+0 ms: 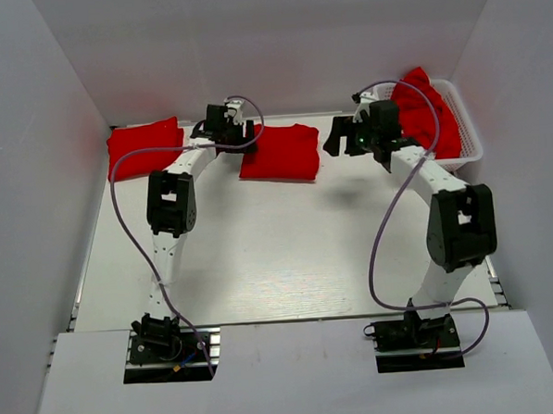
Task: Fold and stack the t-shirts
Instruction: Fold the long partially folded tshirt into a neat square, then put the neatly folded tshirt into the corner of the board with the left arm
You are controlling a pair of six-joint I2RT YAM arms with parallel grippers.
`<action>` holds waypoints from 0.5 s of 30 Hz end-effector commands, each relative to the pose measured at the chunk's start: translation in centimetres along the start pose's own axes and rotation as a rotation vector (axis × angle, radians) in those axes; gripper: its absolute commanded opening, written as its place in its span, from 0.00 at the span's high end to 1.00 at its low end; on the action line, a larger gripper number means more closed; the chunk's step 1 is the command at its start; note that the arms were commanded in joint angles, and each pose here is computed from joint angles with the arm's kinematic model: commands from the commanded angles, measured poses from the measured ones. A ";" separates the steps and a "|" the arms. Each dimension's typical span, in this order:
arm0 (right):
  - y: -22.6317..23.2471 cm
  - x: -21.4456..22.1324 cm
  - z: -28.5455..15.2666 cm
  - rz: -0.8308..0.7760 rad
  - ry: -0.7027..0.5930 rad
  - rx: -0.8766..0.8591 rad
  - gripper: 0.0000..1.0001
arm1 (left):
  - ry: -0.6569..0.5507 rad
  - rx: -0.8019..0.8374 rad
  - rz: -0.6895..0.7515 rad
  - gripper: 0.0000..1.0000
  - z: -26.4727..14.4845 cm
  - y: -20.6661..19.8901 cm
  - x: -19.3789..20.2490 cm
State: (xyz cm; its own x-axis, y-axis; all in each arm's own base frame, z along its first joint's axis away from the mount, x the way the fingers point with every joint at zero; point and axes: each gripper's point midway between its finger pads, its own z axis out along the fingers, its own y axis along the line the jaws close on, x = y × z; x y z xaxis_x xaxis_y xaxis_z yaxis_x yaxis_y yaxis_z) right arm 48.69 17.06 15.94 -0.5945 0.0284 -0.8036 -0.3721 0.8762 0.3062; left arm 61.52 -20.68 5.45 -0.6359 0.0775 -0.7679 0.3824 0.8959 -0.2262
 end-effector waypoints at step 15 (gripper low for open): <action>-3.1 0.0 -13.8 0.022 -0.270 0.385 0.11 | 0.234 -0.090 0.132 0.86 2.3 -1.8 7.0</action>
State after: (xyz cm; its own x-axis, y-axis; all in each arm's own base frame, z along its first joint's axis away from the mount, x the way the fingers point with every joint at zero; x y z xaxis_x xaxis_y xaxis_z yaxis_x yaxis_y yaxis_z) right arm 40.43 10.45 19.04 -0.4850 0.0783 -0.8710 -0.1677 0.9692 0.1805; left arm 60.44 -23.72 3.00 -0.6415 0.2101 -0.7378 0.4358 0.8913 -0.1250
